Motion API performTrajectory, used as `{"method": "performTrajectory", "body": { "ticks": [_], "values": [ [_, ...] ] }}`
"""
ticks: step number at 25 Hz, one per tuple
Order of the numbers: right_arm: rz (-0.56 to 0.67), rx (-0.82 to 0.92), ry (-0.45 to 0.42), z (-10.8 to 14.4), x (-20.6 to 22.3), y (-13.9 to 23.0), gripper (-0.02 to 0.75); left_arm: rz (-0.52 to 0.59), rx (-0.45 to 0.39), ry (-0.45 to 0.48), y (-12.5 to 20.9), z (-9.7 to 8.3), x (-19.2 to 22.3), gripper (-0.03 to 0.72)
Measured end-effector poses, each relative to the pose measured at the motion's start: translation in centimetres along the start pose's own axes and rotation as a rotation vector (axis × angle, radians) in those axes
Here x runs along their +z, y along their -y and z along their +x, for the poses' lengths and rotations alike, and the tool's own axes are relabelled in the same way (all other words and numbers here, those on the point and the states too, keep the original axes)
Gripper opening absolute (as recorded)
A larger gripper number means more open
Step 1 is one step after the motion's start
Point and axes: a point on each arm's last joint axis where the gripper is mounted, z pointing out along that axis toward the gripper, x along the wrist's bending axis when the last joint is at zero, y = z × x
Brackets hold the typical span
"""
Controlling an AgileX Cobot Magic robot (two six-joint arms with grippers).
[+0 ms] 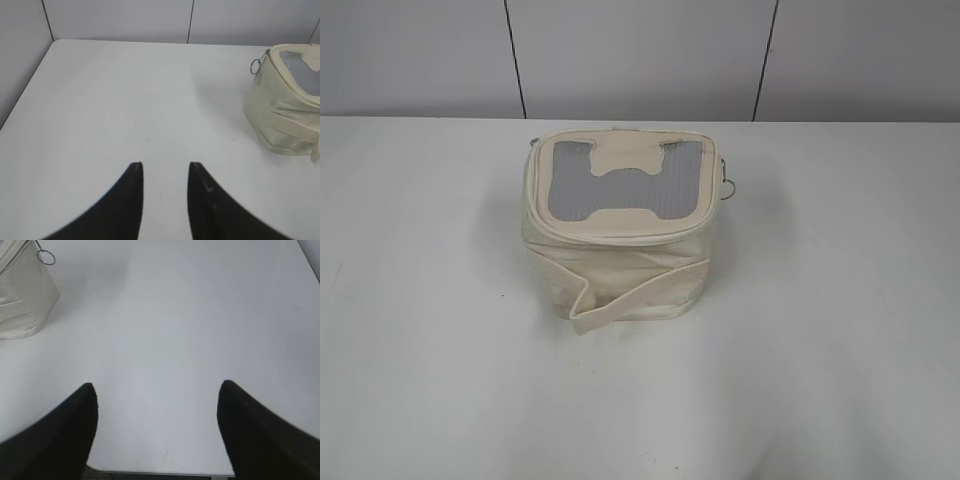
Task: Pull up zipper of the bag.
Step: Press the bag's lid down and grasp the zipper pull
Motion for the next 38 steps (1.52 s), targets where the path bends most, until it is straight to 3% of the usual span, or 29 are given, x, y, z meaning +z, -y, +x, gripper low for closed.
{"method": "performTrajectory", "body": {
  "ticks": [24,31,38],
  "values": [
    [-0.001,0.005,-0.008,0.1,0.0,0.0,0.58,0.0,0.0,0.0,0.0,0.0,0.0,0.24],
    [0.076,-0.013,-0.151,1.4,1.8,-1.8,0.58,-0.001,0.0,0.0,0.0,0.0,0.0,0.24],
    [0.151,-0.083,-0.393,3.5,10.8,-7.7,0.58,-0.002,0.0,0.0,0.0,0.0,0.0,0.24]
  ]
}}
